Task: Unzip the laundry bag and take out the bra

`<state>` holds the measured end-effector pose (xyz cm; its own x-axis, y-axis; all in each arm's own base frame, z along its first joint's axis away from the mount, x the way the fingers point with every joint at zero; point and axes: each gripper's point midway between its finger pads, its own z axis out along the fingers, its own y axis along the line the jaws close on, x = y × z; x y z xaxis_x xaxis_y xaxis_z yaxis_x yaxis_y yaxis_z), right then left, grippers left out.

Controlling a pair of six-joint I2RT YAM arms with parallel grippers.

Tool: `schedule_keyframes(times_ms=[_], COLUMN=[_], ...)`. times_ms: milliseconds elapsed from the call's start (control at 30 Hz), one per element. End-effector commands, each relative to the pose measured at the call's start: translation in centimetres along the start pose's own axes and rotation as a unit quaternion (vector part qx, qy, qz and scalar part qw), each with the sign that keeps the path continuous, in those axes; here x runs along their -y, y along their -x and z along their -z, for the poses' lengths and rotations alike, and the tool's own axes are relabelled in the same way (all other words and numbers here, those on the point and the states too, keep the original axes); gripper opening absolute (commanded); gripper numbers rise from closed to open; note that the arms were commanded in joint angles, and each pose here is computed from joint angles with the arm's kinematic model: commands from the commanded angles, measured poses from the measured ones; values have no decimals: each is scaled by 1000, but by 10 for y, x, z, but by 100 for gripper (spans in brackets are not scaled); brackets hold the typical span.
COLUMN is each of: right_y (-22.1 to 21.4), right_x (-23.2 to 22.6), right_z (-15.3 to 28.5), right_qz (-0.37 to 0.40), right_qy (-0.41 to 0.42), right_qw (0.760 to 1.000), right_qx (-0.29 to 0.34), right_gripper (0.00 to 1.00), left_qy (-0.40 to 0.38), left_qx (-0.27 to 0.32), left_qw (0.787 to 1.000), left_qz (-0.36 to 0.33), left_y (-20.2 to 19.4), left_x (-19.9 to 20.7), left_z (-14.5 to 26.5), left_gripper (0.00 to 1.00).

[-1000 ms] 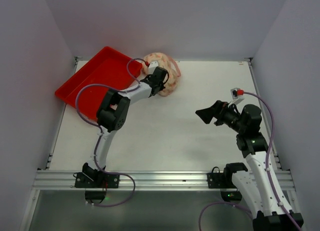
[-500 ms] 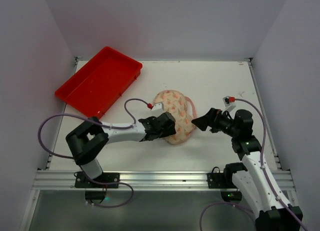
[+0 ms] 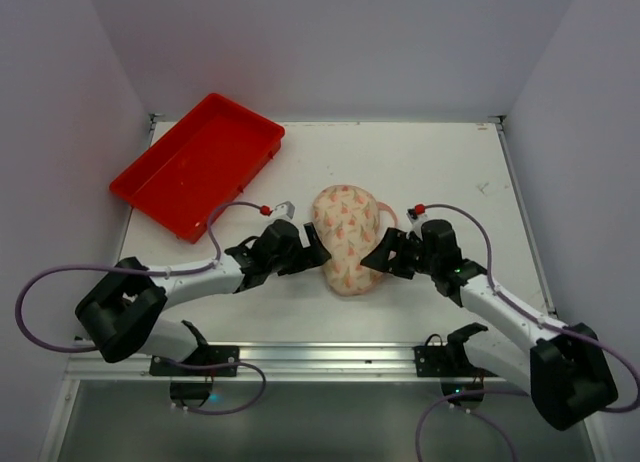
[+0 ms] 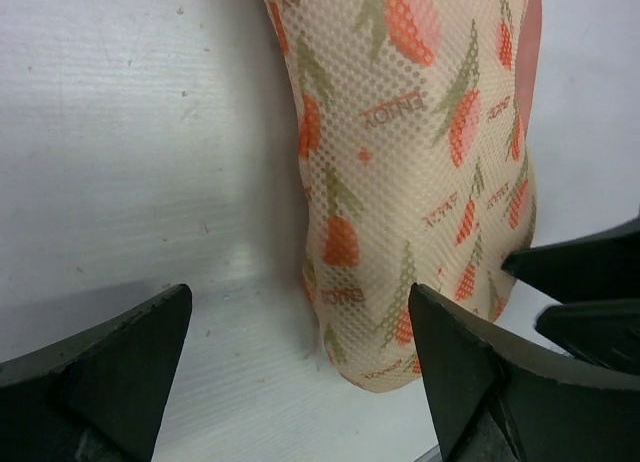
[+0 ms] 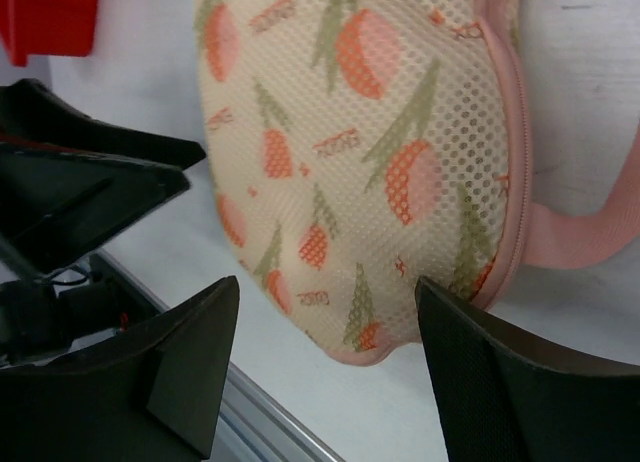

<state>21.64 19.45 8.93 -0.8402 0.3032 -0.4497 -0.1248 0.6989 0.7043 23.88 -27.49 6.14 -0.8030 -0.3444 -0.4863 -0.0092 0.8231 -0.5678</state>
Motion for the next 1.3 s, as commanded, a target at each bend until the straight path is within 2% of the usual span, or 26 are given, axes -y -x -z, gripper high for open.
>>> schedule_keyframes(times_ms=[0, 167, 300, 400, 533, 633, 667, 700, 733, 833, 900, 1000, 1100, 1267], right_y=[22, 46, 70, 87, 105, 107, 110, 108, 102, 91, 82, 72, 63, 60], right_x=[7, 14, 19, 19, 11, 2, -6, -9, -7, -12, -13, -13, -14, -27], right_z=[-20, -37, -49, -53, -49, -39, -31, -27, -24, -10, -2, 7, 11, 21], right_qz=[-18, -35, -11, 5, 27, 39, 47, 50, 50, 55, 57, 64, 63, 85], right_qy=[-23, -35, -46, -55, -51, -39, -28, -23, -22, -10, -3, 6, 24, 60], right_qw=[999, 998, 999, 998, 998, 997, 997, 996, 997, 996, 995, 994, 993, 988], right_qx=[30, 25, 13, 16, 34, 47, 61, 65, 63, 72, 76, 84, 93, 117], right_gripper=[72, 71, 72, 72, 73, 76, 77, 78, 78, 80, 82, 84, 89, 93], left_qy=[-108, -147, -161, -164, -178, -184, -185, -183, -173, -140, -129, -137, -154, -178], left_qx=[-14, -52, -68, -78, -73, -79, -80, -80, -74, -39, -17, -1, 5, -6], left_qw=[994, 986, 983, 981, 979, 978, 978, 979, 981, 989, 991, 990, 988, 984], left_qz=[-26, -51, -63, -70, -67, -57, -53, -49, -42, -12, 11, 16, 11, 5], left_y=[8, 0, -5, -7, -3, -4, -3, -3, 0, 13, 27, 44, 55, 61], left_x=[31, 46, 53, 54, 58, 60, 61, 60, 57, 35, 19, 14, 24, 37], left_z=[-1, -9, -19, -30, -40, -44, -43, -41, -40, -32, -26, -26, -36, -60], left_gripper=[92, 91, 89, 81, 58, 52, 54, 61, 75, 85, 87, 88, 87, 75])
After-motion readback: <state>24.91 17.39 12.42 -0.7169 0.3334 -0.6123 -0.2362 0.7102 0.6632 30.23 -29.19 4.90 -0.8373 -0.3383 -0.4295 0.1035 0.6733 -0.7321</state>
